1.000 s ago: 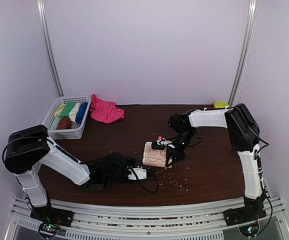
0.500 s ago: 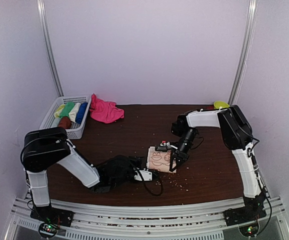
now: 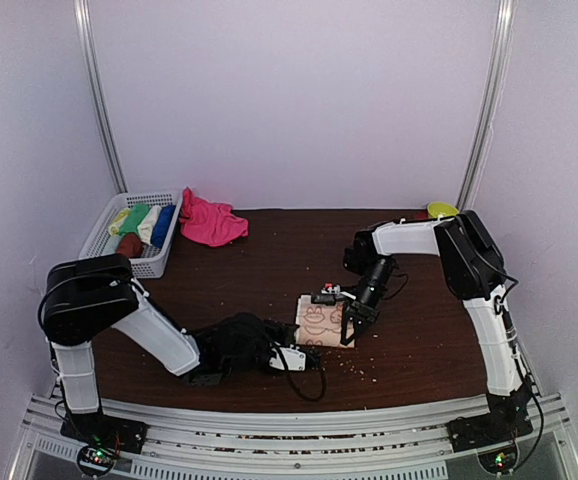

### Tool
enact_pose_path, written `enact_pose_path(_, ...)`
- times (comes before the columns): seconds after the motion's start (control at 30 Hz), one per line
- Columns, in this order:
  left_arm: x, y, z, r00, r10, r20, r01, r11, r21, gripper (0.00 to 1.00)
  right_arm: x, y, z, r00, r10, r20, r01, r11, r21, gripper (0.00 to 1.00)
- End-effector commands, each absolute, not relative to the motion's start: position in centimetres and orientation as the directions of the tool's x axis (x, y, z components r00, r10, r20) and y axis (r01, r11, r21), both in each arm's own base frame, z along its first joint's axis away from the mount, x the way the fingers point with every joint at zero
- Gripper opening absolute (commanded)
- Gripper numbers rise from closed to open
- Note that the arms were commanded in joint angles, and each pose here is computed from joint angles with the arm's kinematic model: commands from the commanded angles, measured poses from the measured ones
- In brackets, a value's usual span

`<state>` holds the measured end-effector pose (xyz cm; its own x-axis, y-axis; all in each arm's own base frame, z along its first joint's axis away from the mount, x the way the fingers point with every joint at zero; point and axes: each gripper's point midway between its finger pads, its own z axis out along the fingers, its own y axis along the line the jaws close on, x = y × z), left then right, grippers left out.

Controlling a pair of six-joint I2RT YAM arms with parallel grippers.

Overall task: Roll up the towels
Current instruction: Roll the towel at the center of the board.

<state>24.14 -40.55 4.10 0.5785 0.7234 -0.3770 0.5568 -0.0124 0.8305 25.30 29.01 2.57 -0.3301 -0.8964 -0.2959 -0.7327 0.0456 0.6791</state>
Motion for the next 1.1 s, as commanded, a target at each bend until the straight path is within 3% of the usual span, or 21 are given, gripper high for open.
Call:
enact_pose_path(0.0,22.5,-41.0,4.7,0.588,0.684,-0.432,0.608,-0.021,0.793,0.55,25.4,27.4,-0.5,-0.31,-0.926,-0.214,-0.742,0.096,0.663,0.0)
enact_pose_path(0.43,25.6,-42.2,2.6,0.538,0.764,-0.356,0.544,0.008,0.839,0.53,25.2,27.2,-0.4,-0.3,-0.93,-0.214,-0.744,0.087,0.662,0.0)
enact_pose_path(0.57,25.7,-41.8,2.0,0.526,0.775,-0.35,0.547,0.007,0.837,0.37,25.2,27.1,-0.3,-0.297,-0.93,-0.216,-0.744,0.083,0.663,0.0)
enact_pose_path(0.73,25.3,-41.9,1.2,0.532,0.776,-0.339,0.568,-0.03,0.823,0.0,25.3,27.3,0.0,-0.294,-0.929,-0.224,-0.745,0.076,0.662,0.0)
enact_pose_path(0.9,24.6,-42.2,0.4,0.531,0.778,-0.335,0.622,-0.09,0.778,0.0,25.8,27.3,1.3,-0.282,-0.927,-0.247,-0.772,0.066,0.633,0.11)
enact_pose_path(1.07,23.5,-42.2,1.1,0.475,0.785,-0.397,0.718,-0.085,0.691,0.0,27.3,26.9,4.3,-0.252,-0.918,-0.306,-0.848,0.057,0.527,0.32)
